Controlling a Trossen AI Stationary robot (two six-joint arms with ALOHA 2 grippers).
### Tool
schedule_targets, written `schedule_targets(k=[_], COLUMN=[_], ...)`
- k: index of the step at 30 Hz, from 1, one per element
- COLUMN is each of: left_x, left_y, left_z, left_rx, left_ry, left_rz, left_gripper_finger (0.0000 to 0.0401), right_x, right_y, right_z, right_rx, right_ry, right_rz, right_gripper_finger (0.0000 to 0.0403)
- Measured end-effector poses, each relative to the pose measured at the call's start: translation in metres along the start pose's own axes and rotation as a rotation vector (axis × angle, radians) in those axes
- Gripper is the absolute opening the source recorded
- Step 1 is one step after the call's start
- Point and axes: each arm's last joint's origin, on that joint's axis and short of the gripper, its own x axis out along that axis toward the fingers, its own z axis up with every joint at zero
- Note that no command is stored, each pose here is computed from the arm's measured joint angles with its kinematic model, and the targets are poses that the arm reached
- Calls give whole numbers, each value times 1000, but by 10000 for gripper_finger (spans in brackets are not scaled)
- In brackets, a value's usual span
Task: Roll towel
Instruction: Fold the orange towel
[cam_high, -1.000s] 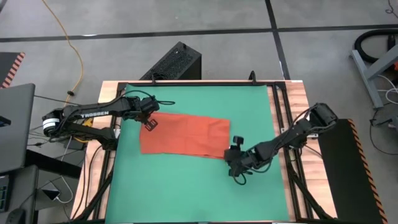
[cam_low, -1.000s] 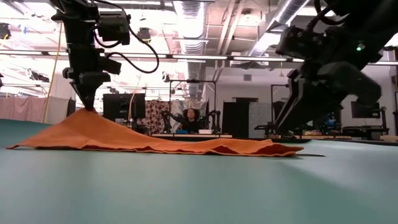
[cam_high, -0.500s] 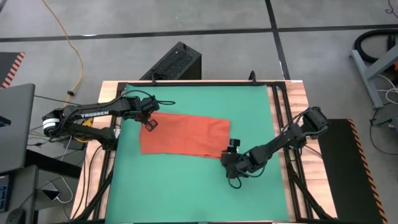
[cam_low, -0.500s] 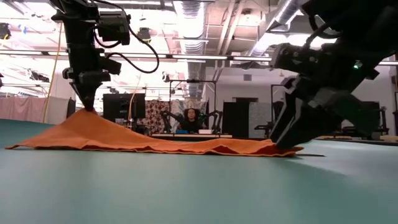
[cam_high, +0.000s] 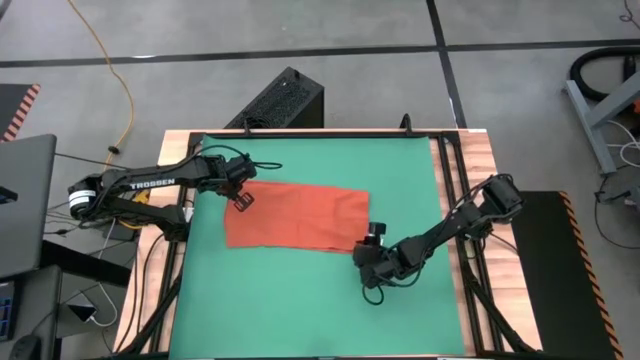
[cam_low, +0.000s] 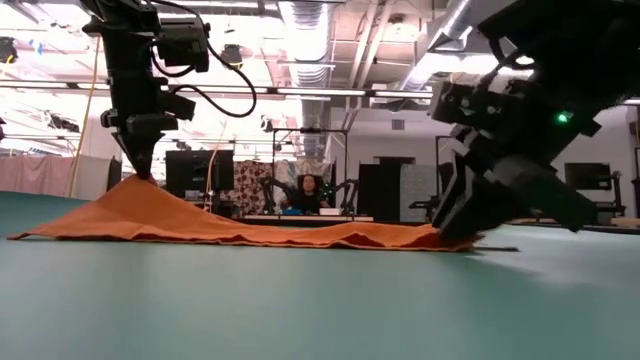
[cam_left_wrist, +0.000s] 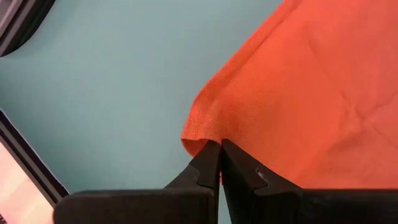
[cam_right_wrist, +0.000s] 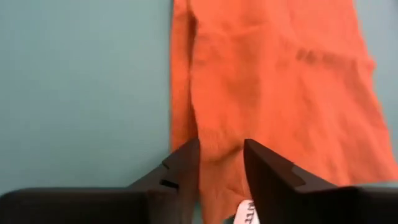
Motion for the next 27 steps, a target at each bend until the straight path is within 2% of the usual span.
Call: schedule_targets(k=[6,14,20,27], left_x=[0,0,0,0], left_y=[0,-1,-1,-2], left_z=[0,3,3,3], left_rx=[-1,-10,-8,-9], left_ry=[-4,-28,-30,-29], left_rz=[-2,-12,-15,-38], left_gripper_finger=[0,0,0,0], right_x=[-1,-2,-5,6], right_y=[0,2,3,2], right_z=[6,12,24,25], right_rx=[-9,1,2,38], right_ry=[-15,-44,-64,-20], right_rz=[2,24,65,191], right_gripper_finger=[69,10,17,35])
